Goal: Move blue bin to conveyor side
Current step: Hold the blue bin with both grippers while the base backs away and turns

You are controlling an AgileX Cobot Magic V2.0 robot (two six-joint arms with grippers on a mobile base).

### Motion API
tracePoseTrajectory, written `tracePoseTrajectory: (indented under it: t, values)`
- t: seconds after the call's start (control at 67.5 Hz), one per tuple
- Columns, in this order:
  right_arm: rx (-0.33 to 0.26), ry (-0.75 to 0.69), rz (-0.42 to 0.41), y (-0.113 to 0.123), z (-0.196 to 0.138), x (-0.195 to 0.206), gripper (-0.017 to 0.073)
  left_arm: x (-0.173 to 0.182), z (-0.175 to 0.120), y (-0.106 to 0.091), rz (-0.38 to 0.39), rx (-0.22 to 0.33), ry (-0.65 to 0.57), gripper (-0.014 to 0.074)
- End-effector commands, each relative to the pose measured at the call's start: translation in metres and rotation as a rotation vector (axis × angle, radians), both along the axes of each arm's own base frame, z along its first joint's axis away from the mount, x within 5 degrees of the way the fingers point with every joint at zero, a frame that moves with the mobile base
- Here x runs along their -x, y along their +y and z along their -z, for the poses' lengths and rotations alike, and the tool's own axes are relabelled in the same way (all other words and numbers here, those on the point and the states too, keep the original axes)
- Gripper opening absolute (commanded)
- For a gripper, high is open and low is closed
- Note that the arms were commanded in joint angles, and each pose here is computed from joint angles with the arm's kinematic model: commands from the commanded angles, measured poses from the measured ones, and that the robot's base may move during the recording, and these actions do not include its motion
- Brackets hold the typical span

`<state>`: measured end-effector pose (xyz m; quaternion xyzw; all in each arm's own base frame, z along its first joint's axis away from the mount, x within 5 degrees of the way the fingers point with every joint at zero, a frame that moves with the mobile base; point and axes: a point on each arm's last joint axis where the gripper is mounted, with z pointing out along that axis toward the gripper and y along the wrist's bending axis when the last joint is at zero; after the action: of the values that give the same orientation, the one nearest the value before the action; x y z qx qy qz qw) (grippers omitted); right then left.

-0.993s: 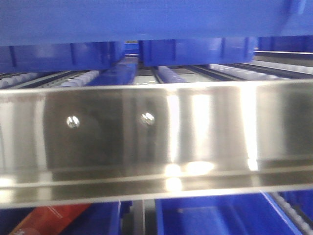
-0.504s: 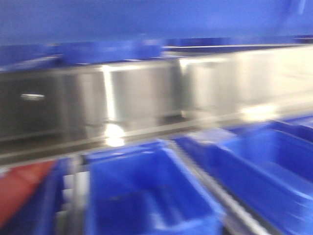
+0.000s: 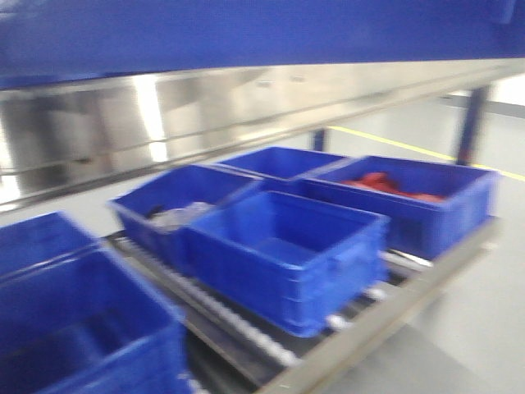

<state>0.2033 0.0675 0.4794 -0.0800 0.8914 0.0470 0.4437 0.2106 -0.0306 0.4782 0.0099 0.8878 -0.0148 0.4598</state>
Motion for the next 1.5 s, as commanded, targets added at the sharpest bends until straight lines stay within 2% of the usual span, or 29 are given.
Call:
tracePoseTrajectory:
  t: [0.0, 1.482]
  values:
    - [-0.079, -0.202, -0.056, 0.0045, -0.0233, 0.0028, -0.0072, 0.0032, -0.0175, -0.0084, 0.061, 0.069, -0.141, -0.0015]
    - [-0.079, -0.202, -0.056, 0.0045, -0.0233, 0.0028, -0.0072, 0.0032, -0.0175, -0.0084, 0.061, 0.069, -0.141, -0.0015]
